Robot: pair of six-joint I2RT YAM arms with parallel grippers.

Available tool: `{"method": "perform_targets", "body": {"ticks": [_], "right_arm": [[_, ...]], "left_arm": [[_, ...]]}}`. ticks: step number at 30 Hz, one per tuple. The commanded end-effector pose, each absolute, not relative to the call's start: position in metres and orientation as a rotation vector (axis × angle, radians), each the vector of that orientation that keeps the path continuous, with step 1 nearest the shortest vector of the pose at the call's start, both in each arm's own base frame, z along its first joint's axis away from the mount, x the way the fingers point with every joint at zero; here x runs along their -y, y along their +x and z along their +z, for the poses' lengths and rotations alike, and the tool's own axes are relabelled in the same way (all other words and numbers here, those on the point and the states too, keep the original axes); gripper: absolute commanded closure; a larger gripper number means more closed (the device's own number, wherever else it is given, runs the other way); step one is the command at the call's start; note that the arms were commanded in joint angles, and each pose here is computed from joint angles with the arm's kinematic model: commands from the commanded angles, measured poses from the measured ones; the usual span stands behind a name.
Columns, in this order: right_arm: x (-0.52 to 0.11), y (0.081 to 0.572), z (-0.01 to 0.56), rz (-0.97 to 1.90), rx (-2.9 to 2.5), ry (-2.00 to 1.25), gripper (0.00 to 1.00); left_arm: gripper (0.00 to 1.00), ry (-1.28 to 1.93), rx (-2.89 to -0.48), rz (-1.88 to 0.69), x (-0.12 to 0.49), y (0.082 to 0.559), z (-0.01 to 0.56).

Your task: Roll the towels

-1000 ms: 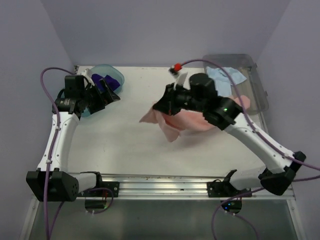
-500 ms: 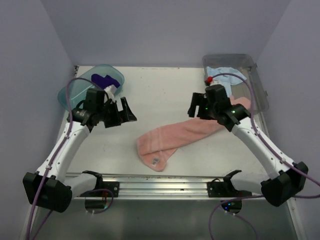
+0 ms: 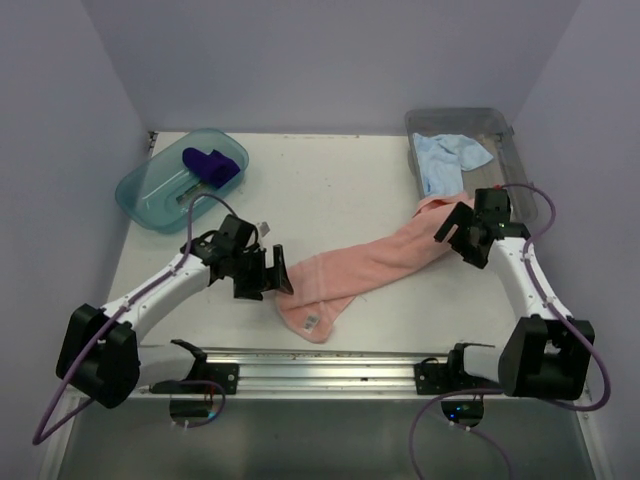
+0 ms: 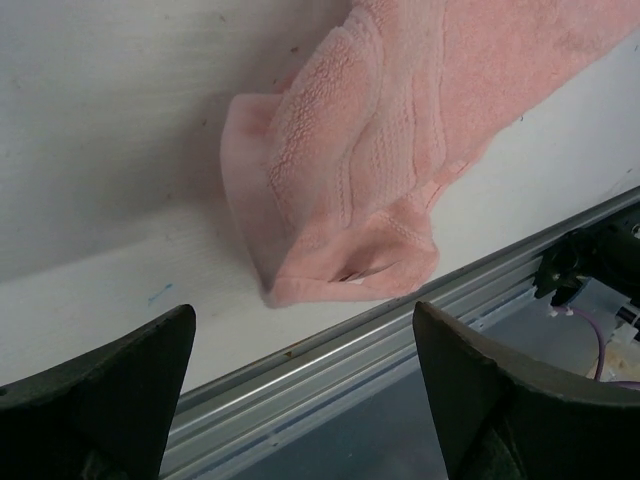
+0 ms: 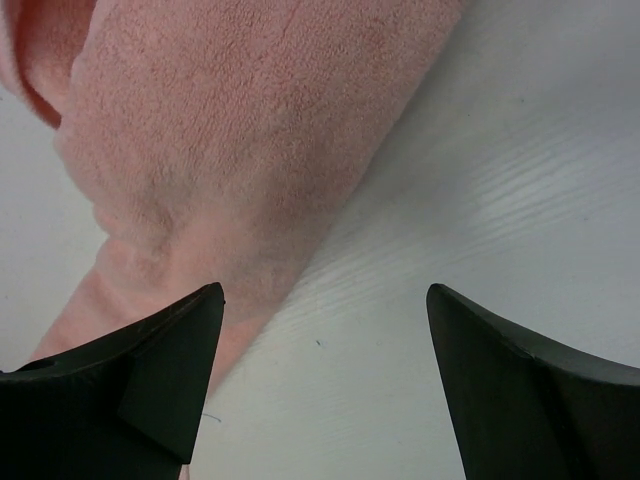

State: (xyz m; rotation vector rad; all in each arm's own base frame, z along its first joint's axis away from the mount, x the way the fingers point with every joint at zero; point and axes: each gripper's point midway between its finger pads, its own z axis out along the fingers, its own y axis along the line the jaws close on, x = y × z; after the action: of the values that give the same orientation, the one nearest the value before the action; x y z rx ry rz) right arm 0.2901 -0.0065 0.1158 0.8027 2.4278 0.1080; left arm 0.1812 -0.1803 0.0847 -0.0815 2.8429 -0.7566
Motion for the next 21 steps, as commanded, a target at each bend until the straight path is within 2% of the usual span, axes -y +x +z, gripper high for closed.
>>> {"method": "perform_targets", "body": {"ticks": [1, 4, 7, 8, 10, 11, 12, 14, 15, 16, 17, 21], "right_arm": [[-0.002, 0.321, 0.106, 0.252, -2.382, 0.809, 0.15], [-0.008, 0.340, 0.101, 0.326, -2.338, 0.782, 0.17], [-0.007, 0.356, 0.090, 0.326, -2.325, 0.780, 0.17], [-0.007, 0.359, 0.088, 0.326, -2.334, 0.769, 0.17], [-0.007, 0.361, 0.083, 0.329, -2.336, 0.772, 0.28], [-0.006, 0.363, 0.085, 0.331, -2.325, 0.766, 0.37], [-0.006, 0.362, 0.089, 0.333, -2.317, 0.763, 0.55], [-0.006, 0.358, 0.107, 0.336, -2.286, 0.747, 0.77], [-0.006, 0.356, 0.115, 0.330, -2.277, 0.732, 0.92], [-0.005, 0.352, 0.125, 0.323, -2.273, 0.726, 0.97], [-0.005, 0.350, 0.138, 0.325, -2.253, 0.713, 1.00], [-0.007, 0.340, 0.221, 0.358, -2.083, 0.615, 1.00]], "left_arm": [[0.07, -0.048, -2.755, -0.854, 0.203, 0.201, 0.087], [0.13, -0.015, -2.764, -0.903, 0.215, 0.200, 0.079], [0.23, -0.004, -2.785, -0.927, 0.221, 0.200, 0.069], [0.33, -0.008, -2.797, -0.923, 0.222, 0.200, 0.065], [0.47, -0.009, -2.792, -0.916, 0.223, 0.205, 0.067], [0.67, -0.013, -2.784, -0.914, 0.223, 0.207, 0.069], [0.78, -0.022, -2.774, -0.915, 0.224, 0.209, 0.072], [1.00, -0.026, -2.736, -0.906, 0.225, 0.215, 0.086], [1.00, -0.026, -2.701, -0.909, 0.226, 0.223, 0.098], [1.00, -0.034, -2.678, -0.887, 0.223, 0.226, 0.108], [1.00, -0.027, -2.653, -0.888, 0.224, 0.229, 0.118], [1.00, -0.018, -2.446, -0.884, 0.213, 0.260, 0.194]]}}
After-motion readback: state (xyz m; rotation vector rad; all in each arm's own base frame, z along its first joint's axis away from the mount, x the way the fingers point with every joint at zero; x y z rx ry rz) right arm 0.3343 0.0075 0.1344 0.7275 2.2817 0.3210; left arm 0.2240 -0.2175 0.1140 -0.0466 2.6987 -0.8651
